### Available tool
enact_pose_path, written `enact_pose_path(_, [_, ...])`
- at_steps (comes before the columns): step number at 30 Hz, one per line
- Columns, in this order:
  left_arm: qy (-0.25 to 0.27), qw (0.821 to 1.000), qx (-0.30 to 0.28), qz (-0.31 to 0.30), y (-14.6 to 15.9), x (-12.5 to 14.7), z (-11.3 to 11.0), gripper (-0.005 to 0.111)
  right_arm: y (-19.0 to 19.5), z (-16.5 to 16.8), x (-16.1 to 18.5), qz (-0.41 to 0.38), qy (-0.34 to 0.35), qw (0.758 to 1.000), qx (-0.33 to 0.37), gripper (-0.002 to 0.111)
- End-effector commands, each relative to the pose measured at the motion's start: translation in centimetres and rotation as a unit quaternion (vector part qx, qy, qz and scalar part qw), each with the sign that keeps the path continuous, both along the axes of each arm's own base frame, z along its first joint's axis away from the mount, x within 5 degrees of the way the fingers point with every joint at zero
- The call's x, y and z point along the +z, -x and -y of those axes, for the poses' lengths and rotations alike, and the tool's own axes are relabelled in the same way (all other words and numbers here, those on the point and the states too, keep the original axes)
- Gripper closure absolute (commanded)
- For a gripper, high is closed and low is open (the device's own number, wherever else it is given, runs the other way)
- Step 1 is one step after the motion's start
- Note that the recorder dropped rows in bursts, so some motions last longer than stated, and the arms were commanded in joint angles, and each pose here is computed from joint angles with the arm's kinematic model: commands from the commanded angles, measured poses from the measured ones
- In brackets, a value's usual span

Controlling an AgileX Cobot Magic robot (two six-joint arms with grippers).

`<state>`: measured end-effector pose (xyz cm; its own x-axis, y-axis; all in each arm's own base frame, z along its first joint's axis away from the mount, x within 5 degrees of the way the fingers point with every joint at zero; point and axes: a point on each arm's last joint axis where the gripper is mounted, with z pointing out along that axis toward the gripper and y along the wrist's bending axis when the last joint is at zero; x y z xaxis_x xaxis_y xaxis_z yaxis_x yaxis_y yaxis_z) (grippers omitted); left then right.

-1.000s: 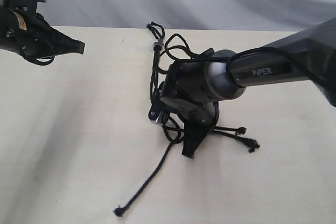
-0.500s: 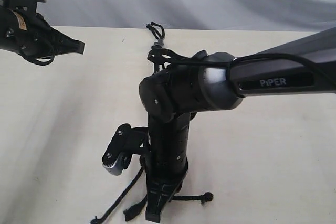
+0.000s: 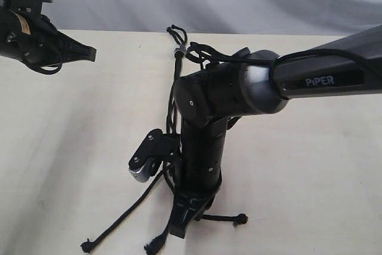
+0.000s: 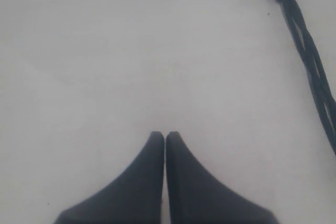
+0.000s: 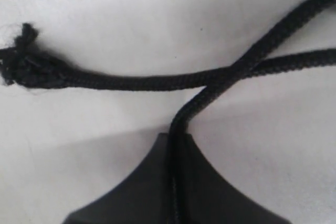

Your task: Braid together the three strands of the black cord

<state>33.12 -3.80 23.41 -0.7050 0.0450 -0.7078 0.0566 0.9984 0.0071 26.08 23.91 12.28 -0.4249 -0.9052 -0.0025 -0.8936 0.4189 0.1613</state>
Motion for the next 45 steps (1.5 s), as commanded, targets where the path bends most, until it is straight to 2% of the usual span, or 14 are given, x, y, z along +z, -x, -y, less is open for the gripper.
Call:
enact_pose_path(1, [0.008, 1.0, 0.006, 0.003, 0.2, 0.2, -0.1, 0.105, -0.3, 0.0, 0.2, 0.02, -0.006, 1.0, -0.01, 0.088])
enact_pose_path(4, [0.008, 1.0, 0.006, 0.003, 0.2, 0.2, -0.1, 0.105, -0.3, 0.0, 0.2, 0.019, -0.005, 1.0, -0.01, 0.058])
enact_pose_path(6, [0.008, 1.0, 0.006, 0.003, 0.2, 0.2, -0.1, 0.105, -0.3, 0.0, 0.3, 0.017, -0.004, 1.0, -0.01, 0.044])
enact_pose_path(8, [0.008, 1.0, 0.006, 0.004, 0.2, 0.2, 0.0, 0.105, -0.1, 0.1, 0.9, 0.014, -0.005, 1.0, -0.01, 0.037])
enact_pose_path(11, [0.008, 1.0, 0.005, 0.005, 0.2, 0.2, 0.0, 0.105, 0.1, 0.2, 3.1, 0.033, -0.023, 0.999, -0.02, 0.035])
enact_pose_path(17, [0.008, 1.0, 0.005, 0.005, 0.2, 0.2, 0.0, 0.105, 0.8, 1.8, 11.1, 0.138, -0.074, 0.985, -0.067, 0.035])
enact_pose_path(21, [0.009, 1.0, 0.005, 0.006, 0.1, 0.2, 0.0, 0.105, 2.2, 3.8, 16.6, 0.215, -0.113, 0.962, -0.124, 0.035])
enact_pose_path(25, [0.009, 1.0, 0.005, 0.006, 0.1, 0.2, 0.0, 0.105, 3.9, 5.5, 19.8, 0.266, -0.166, 0.936, -0.161, 0.035])
enact_pose_path(28, [0.009, 1.0, 0.005, 0.006, 0.1, 0.2, 0.0, 0.105, 5.5, 6.8, 20.6, 0.291, -0.204, 0.918, -0.177, 0.044])
enact_pose_path(35, [0.008, 1.0, 0.005, 0.005, 0.2, 0.2, 0.0, 0.105, 9.7, 10.3, 20.0, 0.338, -0.293, 0.869, -0.213, 0.107])
enact_pose_path(41, [0.008, 1.0, 0.005, 0.005, 0.2, 0.2, 0.0, 0.105, 13.2, 13.2, 18.7, 0.378, -0.359, 0.825, -0.216, 0.109])
enact_pose_path(45, [0.008, 1.0, 0.005, 0.005, 0.2, 0.2, 0.0, 0.105, 15.0, 14.7, 17.3, 0.39, -0.376, 0.813, -0.215, 0.109])
